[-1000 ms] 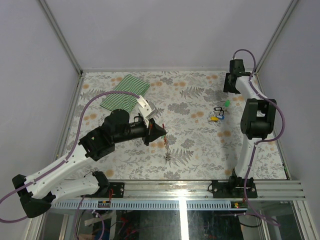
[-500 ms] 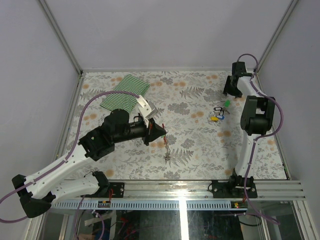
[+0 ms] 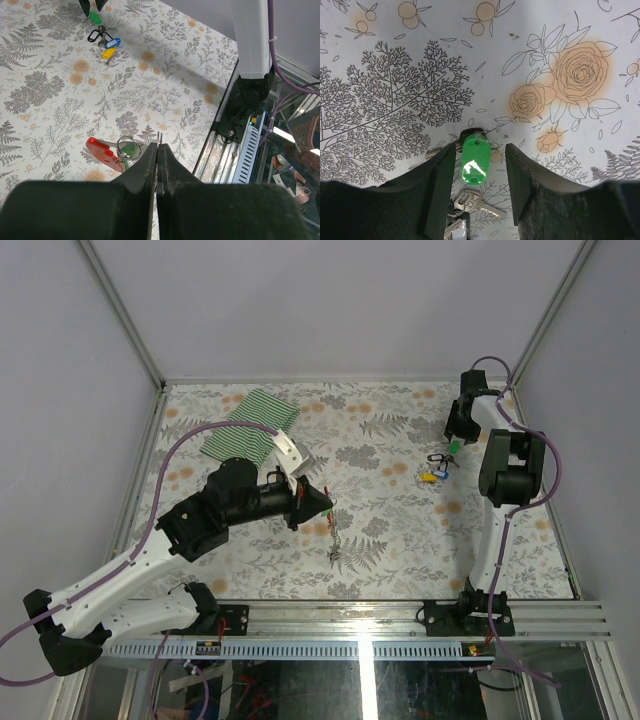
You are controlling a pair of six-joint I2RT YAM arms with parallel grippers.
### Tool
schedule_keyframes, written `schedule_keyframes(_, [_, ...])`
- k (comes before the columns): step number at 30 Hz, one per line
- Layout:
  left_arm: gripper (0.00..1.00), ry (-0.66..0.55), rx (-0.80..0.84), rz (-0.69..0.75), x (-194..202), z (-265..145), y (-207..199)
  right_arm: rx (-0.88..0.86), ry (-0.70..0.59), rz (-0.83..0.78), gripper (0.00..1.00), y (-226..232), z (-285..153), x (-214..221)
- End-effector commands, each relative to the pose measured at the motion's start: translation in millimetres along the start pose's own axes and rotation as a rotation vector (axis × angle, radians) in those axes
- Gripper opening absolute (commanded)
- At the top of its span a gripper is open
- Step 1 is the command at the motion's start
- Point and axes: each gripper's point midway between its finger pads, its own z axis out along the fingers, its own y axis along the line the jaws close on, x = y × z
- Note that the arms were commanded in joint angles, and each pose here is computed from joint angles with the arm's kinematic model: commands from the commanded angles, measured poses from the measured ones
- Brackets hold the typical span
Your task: Put the keys on the keyring
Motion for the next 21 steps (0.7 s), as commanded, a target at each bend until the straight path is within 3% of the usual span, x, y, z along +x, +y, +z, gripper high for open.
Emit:
schedule_keyframes(1, [0.00, -0.075, 0.006, 0.007, -26, -7, -5, -0.025, 0.005, 0.006, 0.50, 6, 1, -5])
schedule_keyframes(21, [0.00, -0.078, 0.014, 0.001, -27, -8, -7, -0.066, 0.079, 0.023, 0.42, 2, 9, 16])
